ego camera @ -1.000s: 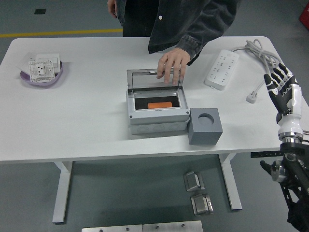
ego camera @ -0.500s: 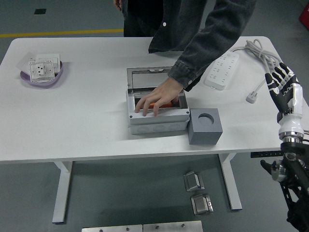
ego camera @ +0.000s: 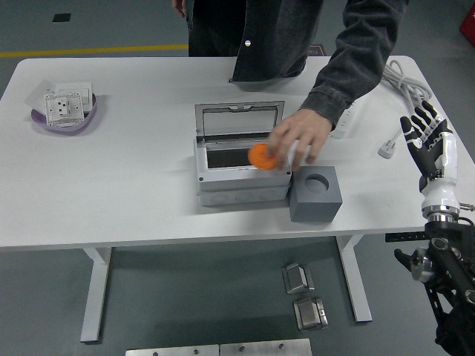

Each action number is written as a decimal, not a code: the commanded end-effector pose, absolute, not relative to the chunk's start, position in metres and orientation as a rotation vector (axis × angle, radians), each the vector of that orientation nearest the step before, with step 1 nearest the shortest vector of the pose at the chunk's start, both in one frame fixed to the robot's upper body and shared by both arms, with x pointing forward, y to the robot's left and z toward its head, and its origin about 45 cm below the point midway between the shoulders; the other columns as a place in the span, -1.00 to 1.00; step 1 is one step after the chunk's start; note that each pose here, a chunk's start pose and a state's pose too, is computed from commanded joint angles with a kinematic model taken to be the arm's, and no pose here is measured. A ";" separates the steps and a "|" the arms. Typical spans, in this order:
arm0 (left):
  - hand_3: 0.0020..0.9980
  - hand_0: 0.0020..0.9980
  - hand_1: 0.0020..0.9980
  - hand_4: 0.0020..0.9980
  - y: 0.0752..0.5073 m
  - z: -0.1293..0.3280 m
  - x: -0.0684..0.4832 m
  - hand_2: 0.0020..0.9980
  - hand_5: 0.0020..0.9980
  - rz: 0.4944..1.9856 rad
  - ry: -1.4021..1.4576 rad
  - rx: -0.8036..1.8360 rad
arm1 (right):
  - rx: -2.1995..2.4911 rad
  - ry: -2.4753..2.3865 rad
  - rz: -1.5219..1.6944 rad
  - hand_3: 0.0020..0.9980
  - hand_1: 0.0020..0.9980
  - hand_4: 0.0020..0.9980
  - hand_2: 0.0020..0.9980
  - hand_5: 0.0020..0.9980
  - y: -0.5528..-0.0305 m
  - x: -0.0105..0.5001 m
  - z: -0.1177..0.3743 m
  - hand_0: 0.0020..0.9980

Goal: Pick up the cylinder from the cube,place it in the box,flap close box

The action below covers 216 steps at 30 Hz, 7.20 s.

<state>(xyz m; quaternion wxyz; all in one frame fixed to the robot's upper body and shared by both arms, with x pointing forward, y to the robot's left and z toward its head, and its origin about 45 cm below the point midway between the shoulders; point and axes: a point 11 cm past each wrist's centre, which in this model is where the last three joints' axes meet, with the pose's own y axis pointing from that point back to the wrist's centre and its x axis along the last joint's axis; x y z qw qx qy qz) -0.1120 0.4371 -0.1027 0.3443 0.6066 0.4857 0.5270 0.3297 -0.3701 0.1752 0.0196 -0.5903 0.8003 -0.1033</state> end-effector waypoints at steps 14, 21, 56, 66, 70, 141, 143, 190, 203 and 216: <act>0.18 0.26 0.16 -0.03 0.441 -0.102 -0.108 0.10 -0.92 1.372 1.244 1.574 | -1.876 2.461 -0.310 0.70 0.68 1.00 0.69 0.10 -0.365 0.331 0.172 0.68; 0.18 0.26 0.16 -0.03 0.436 -0.104 -0.106 0.10 -0.91 1.363 1.243 1.568 | -1.909 2.413 -0.282 0.70 0.68 1.00 0.69 0.09 -0.340 0.331 0.159 0.68; 0.18 0.26 0.16 -0.02 0.425 -0.110 -0.088 0.10 -0.92 1.337 1.224 1.542 | -2.292 2.291 -0.445 0.53 0.49 0.97 0.47 -0.18 -0.259 0.333 0.123 0.49; 0.18 0.26 0.16 -0.02 0.422 -0.111 -0.088 0.10 -0.92 1.331 1.228 1.541 | -2.296 2.287 -0.434 0.53 0.46 0.99 0.44 -0.14 -0.258 0.332 0.121 0.37; 0.18 0.26 0.16 -0.02 0.422 -0.111 -0.087 0.10 -0.92 1.331 1.227 1.539 | -2.307 2.288 -0.412 0.52 0.45 0.95 0.45 -0.21 -0.258 0.329 0.116 0.31; 0.18 0.26 0.17 -0.02 0.418 -0.112 -0.089 0.11 -0.92 1.319 1.228 1.543 | -2.335 2.306 -0.460 0.26 0.32 -1.00 0.26 -1.00 -0.253 0.326 0.114 0.36; 0.18 0.26 0.17 -0.02 0.418 -0.112 -0.089 0.11 -0.92 1.319 1.228 1.543 | -2.335 2.305 -0.458 0.26 0.32 -1.00 0.26 -1.00 -0.253 0.326 0.114 0.36; 0.18 0.26 0.17 -0.02 0.415 -0.113 -0.092 0.11 -0.92 1.300 1.232 1.548 | -2.389 2.265 -0.452 0.62 0.44 0.67 0.48 -0.46 -0.252 0.328 0.113 0.31; 0.18 0.26 0.17 -0.03 0.414 -0.113 -0.093 0.11 -0.91 1.290 1.234 1.551 | -2.382 2.277 -0.465 0.62 0.44 0.68 0.45 -0.44 -0.257 0.331 0.115 0.31; 0.18 0.26 0.17 -0.04 0.412 -0.114 -0.093 0.10 -0.91 1.281 1.234 1.552 | -2.358 2.298 -0.489 0.61 0.44 0.68 0.44 -0.44 -0.267 0.335 0.121 0.31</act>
